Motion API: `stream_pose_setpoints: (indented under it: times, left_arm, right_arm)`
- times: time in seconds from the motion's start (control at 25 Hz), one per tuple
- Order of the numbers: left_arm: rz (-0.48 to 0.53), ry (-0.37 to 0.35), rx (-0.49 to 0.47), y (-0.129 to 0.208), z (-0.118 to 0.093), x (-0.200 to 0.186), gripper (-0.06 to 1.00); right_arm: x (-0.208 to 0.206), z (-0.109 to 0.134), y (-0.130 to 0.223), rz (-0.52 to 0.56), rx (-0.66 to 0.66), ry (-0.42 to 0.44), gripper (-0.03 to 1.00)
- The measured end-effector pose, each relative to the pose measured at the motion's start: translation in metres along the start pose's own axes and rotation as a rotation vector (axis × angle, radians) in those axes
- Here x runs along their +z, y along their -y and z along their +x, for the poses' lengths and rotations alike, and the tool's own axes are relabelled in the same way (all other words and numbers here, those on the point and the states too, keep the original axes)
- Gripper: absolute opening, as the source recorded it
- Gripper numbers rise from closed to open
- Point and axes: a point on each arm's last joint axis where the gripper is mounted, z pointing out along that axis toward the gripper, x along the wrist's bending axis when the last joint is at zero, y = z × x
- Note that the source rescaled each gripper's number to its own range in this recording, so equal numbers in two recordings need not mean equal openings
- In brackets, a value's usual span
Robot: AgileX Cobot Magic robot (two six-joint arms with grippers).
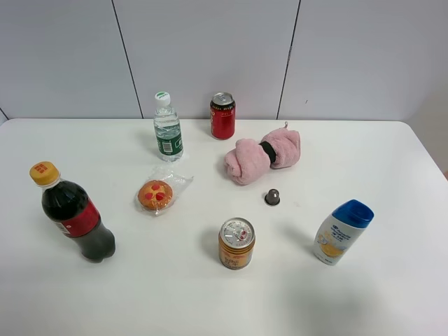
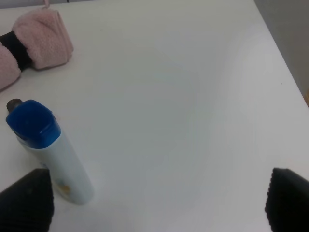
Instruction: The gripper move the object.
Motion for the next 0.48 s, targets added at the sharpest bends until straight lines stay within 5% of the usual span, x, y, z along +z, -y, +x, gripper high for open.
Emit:
stream_pose_setpoints:
  times: [0.48]
  left_arm:
    - [0.000,0.000,0.000,0.0000,0.0000,0.0000,1.00]
  right_arm:
    - [0.0000,0.0000,0.0000,0.000,0.000,0.000,0.90]
